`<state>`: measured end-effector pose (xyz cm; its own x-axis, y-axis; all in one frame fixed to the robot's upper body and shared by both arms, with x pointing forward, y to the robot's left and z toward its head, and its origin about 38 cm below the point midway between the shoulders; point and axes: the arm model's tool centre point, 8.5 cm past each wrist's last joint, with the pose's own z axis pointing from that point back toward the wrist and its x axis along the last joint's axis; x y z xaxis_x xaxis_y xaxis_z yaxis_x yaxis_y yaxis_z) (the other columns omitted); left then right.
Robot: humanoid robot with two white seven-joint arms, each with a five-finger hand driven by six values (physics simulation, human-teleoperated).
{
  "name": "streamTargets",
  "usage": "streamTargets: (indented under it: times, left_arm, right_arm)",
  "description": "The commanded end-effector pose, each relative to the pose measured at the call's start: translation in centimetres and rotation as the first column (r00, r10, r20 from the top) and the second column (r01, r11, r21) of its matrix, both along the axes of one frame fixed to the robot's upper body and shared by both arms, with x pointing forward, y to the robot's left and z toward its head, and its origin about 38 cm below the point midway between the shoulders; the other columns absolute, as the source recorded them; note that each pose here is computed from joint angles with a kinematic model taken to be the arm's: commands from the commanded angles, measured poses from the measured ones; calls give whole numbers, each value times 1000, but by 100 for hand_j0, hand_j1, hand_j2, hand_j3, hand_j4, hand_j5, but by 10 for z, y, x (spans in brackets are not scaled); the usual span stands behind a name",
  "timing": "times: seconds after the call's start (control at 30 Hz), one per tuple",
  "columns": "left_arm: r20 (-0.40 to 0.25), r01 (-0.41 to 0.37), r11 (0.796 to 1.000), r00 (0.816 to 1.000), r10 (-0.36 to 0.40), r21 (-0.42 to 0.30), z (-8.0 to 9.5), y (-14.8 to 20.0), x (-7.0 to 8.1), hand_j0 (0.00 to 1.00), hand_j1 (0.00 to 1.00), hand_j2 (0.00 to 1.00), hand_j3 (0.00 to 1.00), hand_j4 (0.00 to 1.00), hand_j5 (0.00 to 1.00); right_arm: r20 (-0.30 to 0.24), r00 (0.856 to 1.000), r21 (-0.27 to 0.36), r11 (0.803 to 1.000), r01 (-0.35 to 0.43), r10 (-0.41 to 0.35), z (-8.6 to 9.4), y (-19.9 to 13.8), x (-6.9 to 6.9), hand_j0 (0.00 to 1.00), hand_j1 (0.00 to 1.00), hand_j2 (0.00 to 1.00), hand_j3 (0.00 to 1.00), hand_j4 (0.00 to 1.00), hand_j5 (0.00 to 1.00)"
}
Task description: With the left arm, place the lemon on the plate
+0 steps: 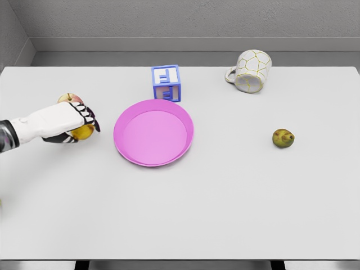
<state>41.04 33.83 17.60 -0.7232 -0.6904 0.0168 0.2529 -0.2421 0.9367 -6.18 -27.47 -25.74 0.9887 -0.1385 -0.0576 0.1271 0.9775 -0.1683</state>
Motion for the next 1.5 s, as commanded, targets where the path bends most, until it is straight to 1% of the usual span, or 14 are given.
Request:
streamTargets:
  times: [0.0, 0.3, 0.53, 0.93, 1.03, 1.07, 1.1, 1.17, 1.23, 1.3, 1.33, 1.4, 1.43, 1.47]
  left_arm:
    - [-2, 4, 1000, 1000, -4, -22, -1, -5, 1, 61, 61, 61, 61, 61, 61]
    - [9, 23, 998, 1000, -23, -54, 1, -17, 3, 61, 61, 61, 61, 61, 61]
    - [42, 55, 996, 998, -53, -69, 11, -30, 4, 61, 61, 61, 61, 61, 61]
    - [54, 111, 987, 993, -105, -115, 11, -57, 1, 61, 61, 61, 61, 61, 61]
    - [75, 142, 979, 988, -133, -146, 21, -67, -1, 61, 61, 61, 61, 61, 61]
    - [74, 145, 978, 988, -135, -152, 21, -69, -2, 68, 68, 68, 68, 68, 68]
    - [72, 150, 972, 988, -139, -179, 23, -71, -2, 100, 100, 100, 100, 100, 100]
    - [74, 145, 972, 988, -134, -186, 24, -68, -2, 100, 100, 100, 100, 100, 100]
    - [81, 128, 972, 990, -114, -196, 31, -59, 1, 100, 100, 100, 100, 100, 100]
    - [128, 74, 979, 991, -50, -191, 57, -28, 5, 100, 100, 100, 100, 100, 100]
    - [133, 35, 984, 991, -12, -176, 61, -10, 4, 100, 100, 100, 100, 100, 100]
    - [75, -89, 982, 992, 103, -167, 45, 30, 12, 100, 100, 100, 100, 100, 100]
    - [59, -152, 974, 985, 164, -167, 42, 52, 15, 100, 100, 100, 100, 100, 100]
    - [56, -186, 969, 979, 197, -164, 42, 66, 10, 100, 100, 100, 100, 100, 100]
  right_arm:
    - [0, 1000, 0, 1000, 0, 0, 0, 0, 0, 100, 100, 100, 100, 100, 100]
    - [0, 1000, 0, 1000, 0, 0, 0, 0, 0, 100, 100, 100, 100, 100, 100]
    - [0, 1000, 0, 1000, 0, 0, 0, 0, 0, 100, 100, 100, 100, 100, 100]
    - [0, 1000, 0, 1000, 0, 0, 0, 0, 0, 100, 100, 100, 100, 100, 100]
    - [0, 1000, 0, 1000, 0, 0, 0, 0, 0, 100, 100, 100, 100, 100, 100]
    - [0, 1000, 0, 1000, 0, 0, 0, 0, 0, 100, 100, 100, 100, 100, 100]
    - [1, 1000, 0, 1000, 0, 0, 0, 0, 1, 100, 100, 100, 100, 100, 100]
    - [0, 1000, 0, 1000, 0, 0, 0, 0, 0, 100, 100, 100, 100, 100, 100]
    - [1, 1000, 0, 1000, 0, 0, 0, 0, 1, 100, 100, 100, 100, 100, 100]
    - [0, 1000, 0, 1000, 0, 0, 0, 0, 0, 100, 100, 100, 100, 100, 100]
    - [1, 1000, 0, 1000, 0, 0, 0, 0, 1, 100, 100, 100, 100, 100, 100]
    - [1, 1000, 0, 1000, 0, 0, 0, 0, 1, 100, 100, 100, 100, 100, 100]
    - [0, 1000, 0, 1000, 0, 0, 0, 0, 0, 100, 100, 100, 100, 100, 100]
    - [0, 1000, 0, 1000, 0, 0, 0, 0, 0, 100, 100, 100, 100, 100, 100]
